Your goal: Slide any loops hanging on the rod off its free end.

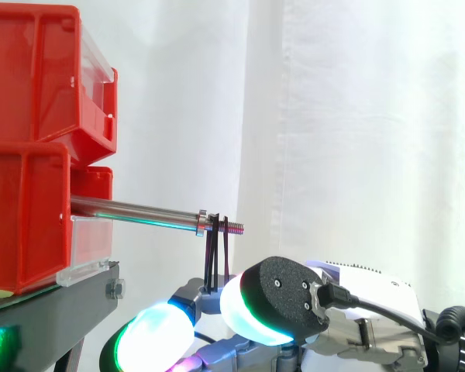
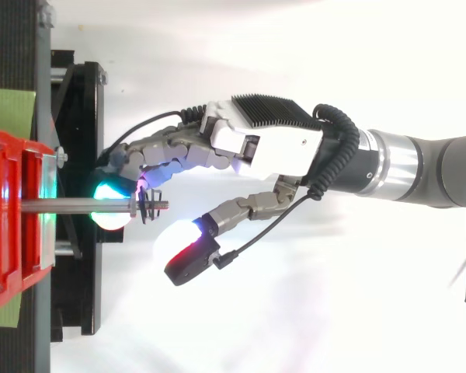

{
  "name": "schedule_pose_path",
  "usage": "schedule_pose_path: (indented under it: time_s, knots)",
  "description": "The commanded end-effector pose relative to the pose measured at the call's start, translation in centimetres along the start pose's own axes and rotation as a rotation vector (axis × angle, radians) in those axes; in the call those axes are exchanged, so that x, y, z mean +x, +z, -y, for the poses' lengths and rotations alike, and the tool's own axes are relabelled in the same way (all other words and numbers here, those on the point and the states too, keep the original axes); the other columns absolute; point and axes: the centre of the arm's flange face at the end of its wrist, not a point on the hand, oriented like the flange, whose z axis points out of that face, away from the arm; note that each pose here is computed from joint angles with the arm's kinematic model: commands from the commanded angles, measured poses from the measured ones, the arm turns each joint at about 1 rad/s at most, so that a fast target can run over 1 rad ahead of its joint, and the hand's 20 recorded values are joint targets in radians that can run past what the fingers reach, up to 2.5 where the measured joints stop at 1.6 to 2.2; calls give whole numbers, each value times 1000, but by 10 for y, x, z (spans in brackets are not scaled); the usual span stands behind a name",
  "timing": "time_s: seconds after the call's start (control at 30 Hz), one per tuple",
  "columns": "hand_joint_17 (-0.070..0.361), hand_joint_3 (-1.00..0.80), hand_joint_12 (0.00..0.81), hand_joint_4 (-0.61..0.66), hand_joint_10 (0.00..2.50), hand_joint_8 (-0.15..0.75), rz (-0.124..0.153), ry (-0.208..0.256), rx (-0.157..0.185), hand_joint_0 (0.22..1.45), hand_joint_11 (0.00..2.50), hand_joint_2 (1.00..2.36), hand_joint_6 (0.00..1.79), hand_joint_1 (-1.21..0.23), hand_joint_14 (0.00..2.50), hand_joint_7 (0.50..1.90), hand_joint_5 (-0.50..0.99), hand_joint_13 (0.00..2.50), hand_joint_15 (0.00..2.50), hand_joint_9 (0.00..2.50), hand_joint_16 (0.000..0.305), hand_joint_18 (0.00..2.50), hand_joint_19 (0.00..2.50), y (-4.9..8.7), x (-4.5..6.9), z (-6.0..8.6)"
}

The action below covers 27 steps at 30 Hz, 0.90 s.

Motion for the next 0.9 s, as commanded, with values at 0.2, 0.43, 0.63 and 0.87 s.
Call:
schedule_pose_path:
  time_s: [0.2, 0.43, 0.63, 0.87]
  knots:
    - [100, -443, 324, 278, 5, 282, -5, 1, -43, 592, 204, 1004, 503, -560, 2, 972, -163, 506, 57, 778, 44, 569, 371, 8, 0, -8]
    - [99, -443, 321, 285, 5, 283, 0, 4, -41, 593, 221, 1004, 503, -558, 2, 989, -154, 506, 52, 794, 44, 576, 371, 8, -5, -5]
    - [99, -441, 317, 295, 5, 284, 6, 2, -41, 595, 219, 1004, 503, -557, 2, 1003, -146, 506, 54, 806, 44, 579, 367, 8, -8, -3]
    - [99, -443, 314, 295, 5, 284, 10, 13, -78, 597, 221, 1004, 503, -556, 2, 999, -143, 504, 47, 813, 44, 579, 367, 10, -21, -2]
